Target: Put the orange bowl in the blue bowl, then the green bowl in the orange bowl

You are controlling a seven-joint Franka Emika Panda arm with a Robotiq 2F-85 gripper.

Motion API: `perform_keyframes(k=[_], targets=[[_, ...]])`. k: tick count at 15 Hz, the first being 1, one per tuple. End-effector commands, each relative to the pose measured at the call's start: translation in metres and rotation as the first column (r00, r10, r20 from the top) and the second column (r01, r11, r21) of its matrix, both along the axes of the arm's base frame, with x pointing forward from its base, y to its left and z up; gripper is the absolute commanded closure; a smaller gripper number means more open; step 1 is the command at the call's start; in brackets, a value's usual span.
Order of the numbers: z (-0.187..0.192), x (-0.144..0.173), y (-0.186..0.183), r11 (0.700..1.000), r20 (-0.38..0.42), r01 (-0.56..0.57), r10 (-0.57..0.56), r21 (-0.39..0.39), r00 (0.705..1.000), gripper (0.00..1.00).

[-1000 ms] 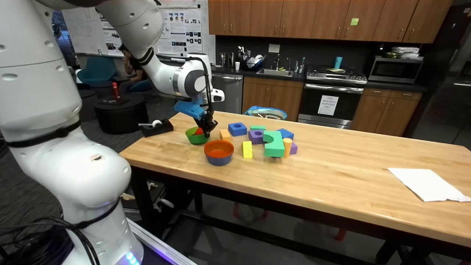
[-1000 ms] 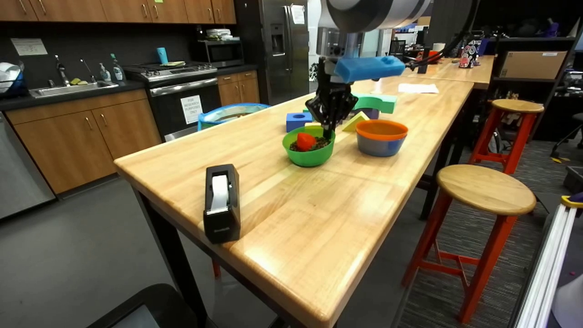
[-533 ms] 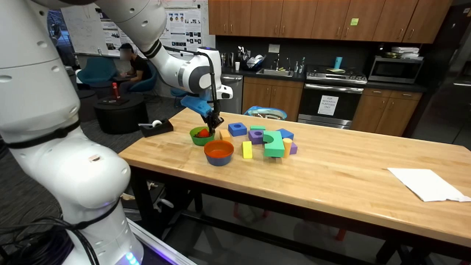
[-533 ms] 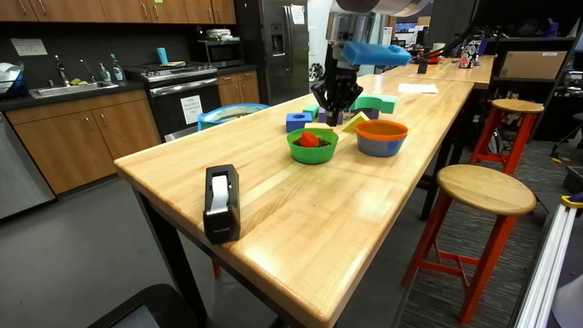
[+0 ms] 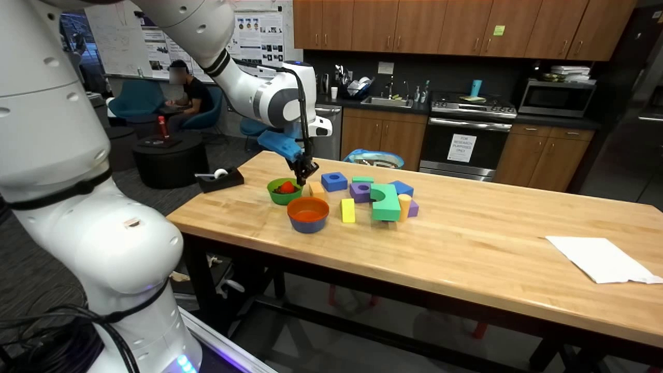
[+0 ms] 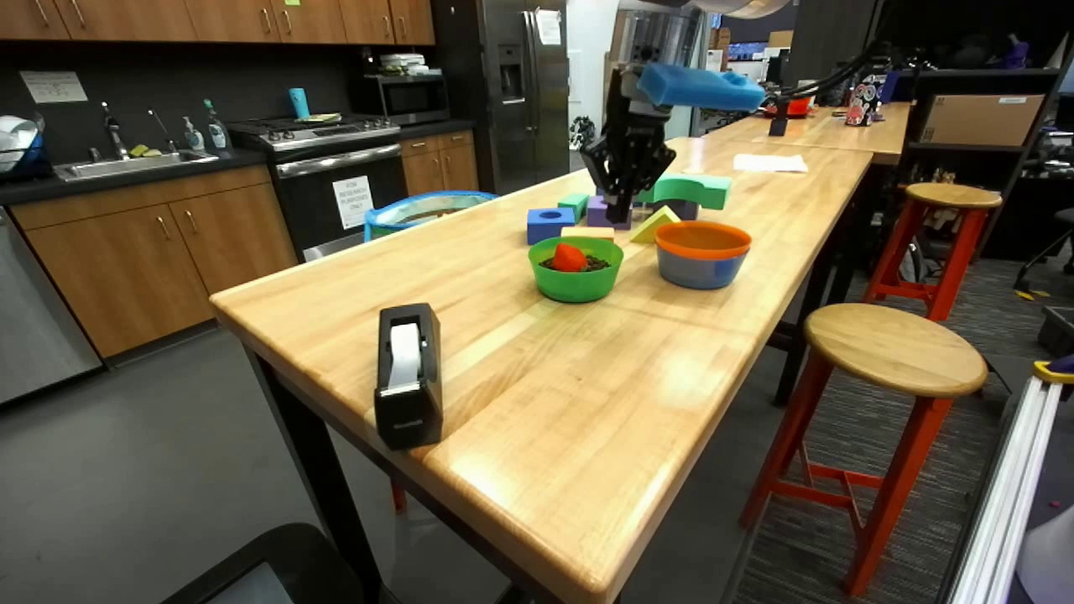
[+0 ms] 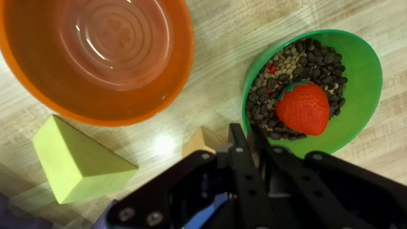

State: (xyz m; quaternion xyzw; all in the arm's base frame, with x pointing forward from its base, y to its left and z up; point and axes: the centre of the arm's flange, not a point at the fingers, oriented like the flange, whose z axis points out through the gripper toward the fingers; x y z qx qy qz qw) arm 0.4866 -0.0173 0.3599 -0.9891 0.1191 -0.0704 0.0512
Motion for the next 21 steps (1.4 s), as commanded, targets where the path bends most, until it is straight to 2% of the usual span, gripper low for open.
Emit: perform_keyframes(k=[1,9,10,19,21], targets=[[0.003,-0.004,0.003,1.0,-0.014,-0.017,0.017,0.003,1.0,0.58],[-0.012,-0.003,0.012,1.0,-0.057,-0.024,0.025,0.014,0.998,0.05],[-0.015,-0.002,0.014,1.0,-0.065,-0.025,0.026,0.016,0.998,0.02],[-0.036,0.001,0.027,0.999,-0.104,-0.049,0.05,0.018,0.993,0.0],[-0.038,0.001,0.027,0.999,-0.109,-0.049,0.05,0.019,0.993,0.05]])
